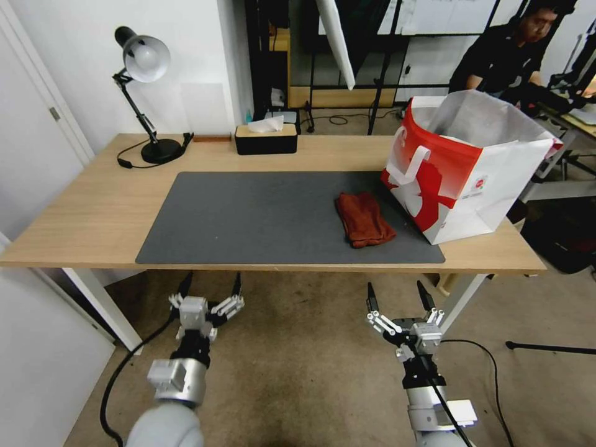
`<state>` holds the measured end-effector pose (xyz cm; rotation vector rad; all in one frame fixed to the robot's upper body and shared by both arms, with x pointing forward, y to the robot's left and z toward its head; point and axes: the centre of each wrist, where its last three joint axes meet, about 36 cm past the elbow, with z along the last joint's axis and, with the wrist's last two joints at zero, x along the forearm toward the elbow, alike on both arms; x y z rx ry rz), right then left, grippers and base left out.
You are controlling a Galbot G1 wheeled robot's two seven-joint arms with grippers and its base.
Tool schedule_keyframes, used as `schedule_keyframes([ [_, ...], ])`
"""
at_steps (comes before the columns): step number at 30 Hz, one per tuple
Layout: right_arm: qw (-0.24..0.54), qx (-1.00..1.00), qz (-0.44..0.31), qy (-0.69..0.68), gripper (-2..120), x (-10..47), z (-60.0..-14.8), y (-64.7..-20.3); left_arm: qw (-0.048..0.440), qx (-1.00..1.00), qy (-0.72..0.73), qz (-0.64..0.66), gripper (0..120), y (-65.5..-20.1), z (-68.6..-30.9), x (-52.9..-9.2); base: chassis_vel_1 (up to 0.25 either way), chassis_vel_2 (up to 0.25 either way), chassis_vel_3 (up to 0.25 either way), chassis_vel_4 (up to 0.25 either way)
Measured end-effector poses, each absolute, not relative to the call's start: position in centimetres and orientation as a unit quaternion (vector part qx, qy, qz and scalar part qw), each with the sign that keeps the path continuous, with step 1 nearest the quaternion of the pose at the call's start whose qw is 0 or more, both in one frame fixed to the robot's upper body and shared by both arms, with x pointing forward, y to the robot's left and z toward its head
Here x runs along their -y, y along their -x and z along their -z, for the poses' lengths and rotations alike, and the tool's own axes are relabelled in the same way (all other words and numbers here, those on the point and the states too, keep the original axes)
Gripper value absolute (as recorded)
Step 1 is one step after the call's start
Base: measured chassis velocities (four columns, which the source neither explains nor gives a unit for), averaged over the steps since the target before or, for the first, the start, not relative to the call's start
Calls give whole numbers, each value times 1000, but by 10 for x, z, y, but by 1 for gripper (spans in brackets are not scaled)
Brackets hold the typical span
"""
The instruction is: Sweep shrimp from table into container with towel, then put container into takeout bag.
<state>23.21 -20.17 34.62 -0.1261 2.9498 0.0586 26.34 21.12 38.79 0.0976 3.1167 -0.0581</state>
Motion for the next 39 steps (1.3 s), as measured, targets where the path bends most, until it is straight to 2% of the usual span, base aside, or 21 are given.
schedule_keyframes([
  [3, 91, -995, -28, 35, 100, 205, -348, -241, 15, -999, -15, 25, 100, -249, -367, -207, 0, 0, 0, 0],
  [7, 86, -995, -31, 31, 100, 206, -349, -249, 21, -999, -11, 26, 100, -252, -359, -204, 0, 0, 0, 0],
  [39, 77, -996, -37, 28, 100, 207, -350, -250, 23, -999, -11, 24, 100, -258, -357, -202, 0, 0, 0, 0],
])
